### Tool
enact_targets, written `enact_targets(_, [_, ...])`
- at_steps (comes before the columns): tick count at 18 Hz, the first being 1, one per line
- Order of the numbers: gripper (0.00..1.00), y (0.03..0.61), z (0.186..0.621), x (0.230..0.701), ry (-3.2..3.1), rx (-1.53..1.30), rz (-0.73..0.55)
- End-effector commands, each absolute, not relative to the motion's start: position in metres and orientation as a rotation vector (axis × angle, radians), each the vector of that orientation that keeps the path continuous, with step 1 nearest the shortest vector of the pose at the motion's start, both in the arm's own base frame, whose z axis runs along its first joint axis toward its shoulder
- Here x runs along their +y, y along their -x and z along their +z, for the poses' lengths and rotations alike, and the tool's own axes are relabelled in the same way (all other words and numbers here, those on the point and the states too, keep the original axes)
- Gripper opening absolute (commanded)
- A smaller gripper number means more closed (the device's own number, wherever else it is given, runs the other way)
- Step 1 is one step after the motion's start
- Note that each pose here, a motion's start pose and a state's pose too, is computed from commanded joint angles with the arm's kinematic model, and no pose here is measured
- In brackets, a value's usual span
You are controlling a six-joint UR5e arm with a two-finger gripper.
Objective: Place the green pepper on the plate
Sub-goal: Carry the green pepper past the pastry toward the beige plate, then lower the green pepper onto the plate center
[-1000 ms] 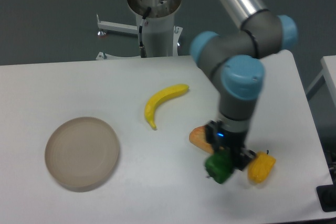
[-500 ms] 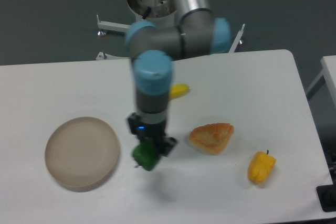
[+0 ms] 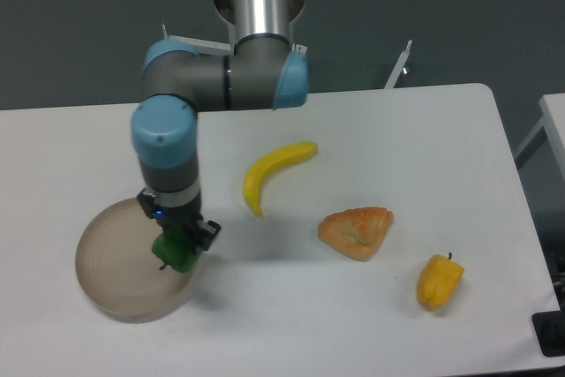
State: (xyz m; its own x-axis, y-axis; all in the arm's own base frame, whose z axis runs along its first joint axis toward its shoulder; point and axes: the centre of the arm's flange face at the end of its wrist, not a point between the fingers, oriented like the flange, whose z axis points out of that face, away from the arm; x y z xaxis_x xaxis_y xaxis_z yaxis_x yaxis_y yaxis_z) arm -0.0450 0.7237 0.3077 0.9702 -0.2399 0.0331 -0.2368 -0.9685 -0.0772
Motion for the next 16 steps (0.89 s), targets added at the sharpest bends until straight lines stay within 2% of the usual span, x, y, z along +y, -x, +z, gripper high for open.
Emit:
enact_targets(6, [0.4,0.024,0.279,0.73,3.071,0.316,-0.067])
enact_targets(16, [0.41,0.014,0.277,0.732,3.059,0.334,-0.075])
